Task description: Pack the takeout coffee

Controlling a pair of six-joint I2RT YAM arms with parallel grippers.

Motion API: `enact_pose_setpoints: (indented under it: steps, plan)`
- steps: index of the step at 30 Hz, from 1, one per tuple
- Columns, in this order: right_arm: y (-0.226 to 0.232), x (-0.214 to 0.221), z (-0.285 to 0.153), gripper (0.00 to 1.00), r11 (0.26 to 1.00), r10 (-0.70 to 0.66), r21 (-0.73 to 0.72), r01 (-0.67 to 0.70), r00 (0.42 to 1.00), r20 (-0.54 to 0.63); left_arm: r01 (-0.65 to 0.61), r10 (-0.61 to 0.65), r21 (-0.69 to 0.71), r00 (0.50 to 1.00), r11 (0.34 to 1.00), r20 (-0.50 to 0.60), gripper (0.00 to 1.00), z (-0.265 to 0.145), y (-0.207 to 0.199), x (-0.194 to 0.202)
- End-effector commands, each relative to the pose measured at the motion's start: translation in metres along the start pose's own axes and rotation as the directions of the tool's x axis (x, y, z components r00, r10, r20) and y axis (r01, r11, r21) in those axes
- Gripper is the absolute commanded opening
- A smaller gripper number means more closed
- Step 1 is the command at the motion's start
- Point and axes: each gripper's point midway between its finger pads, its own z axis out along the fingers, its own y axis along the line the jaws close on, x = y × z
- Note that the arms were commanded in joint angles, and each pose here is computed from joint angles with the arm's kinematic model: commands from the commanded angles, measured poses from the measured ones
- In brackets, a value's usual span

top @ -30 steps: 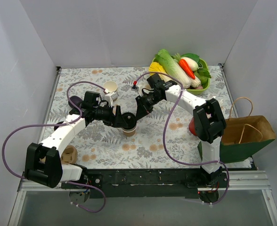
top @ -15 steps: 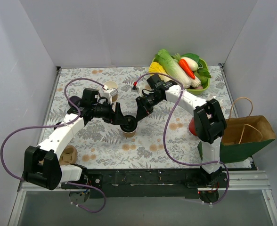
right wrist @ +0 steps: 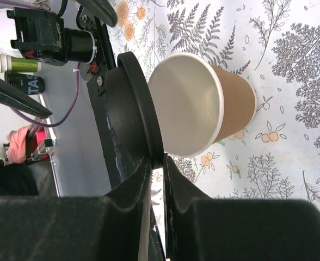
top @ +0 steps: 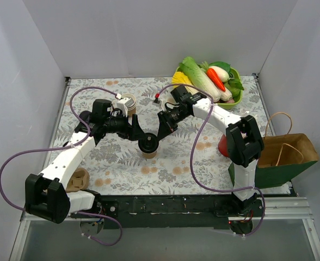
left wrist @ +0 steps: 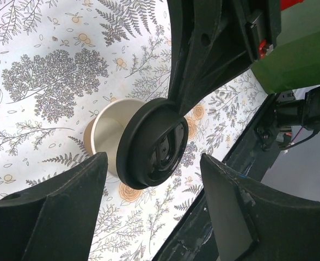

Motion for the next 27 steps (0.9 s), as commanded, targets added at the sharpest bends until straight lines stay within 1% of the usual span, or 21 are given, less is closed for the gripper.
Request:
enact_pose_setpoints:
  steps: [1, 8, 16, 20, 27]
  plan:
    - [0.014, 0.006, -0.006, 0.01, 0.999, 0.043, -0.03, -0.043, 0.999, -0.004, -0.031, 0.031, -0.002, 0.999, 1.0, 0.043, 0.69, -0.008, -0.008, -0.009]
    - [0.007, 0.012, 0.0, 0.01, 0.996, 0.086, -0.028, -0.087, 0.996, -0.018, -0.001, 0.0, 0.029, 1.0, 1.0, 0.019, 0.7, 0.0, -0.007, 0.003]
    - [0.001, 0.011, 0.002, 0.01, 0.995, 0.096, -0.019, -0.096, 0.995, -0.017, 0.037, -0.037, 0.004, 0.999, 0.999, -0.024, 0.7, 0.008, 0.007, 0.023]
    - [-0.002, 0.011, 0.004, 0.01, 0.995, 0.102, -0.015, -0.103, 0.995, -0.018, 0.065, -0.064, 0.025, 0.997, 0.998, -0.04, 0.69, 0.011, 0.005, 0.031]
    - [-0.008, 0.01, 0.006, 0.02, 0.994, 0.107, -0.014, -0.107, 0.994, -0.019, 0.097, -0.097, -0.007, 0.994, 0.995, -0.047, 0.68, 0.018, 0.016, 0.034]
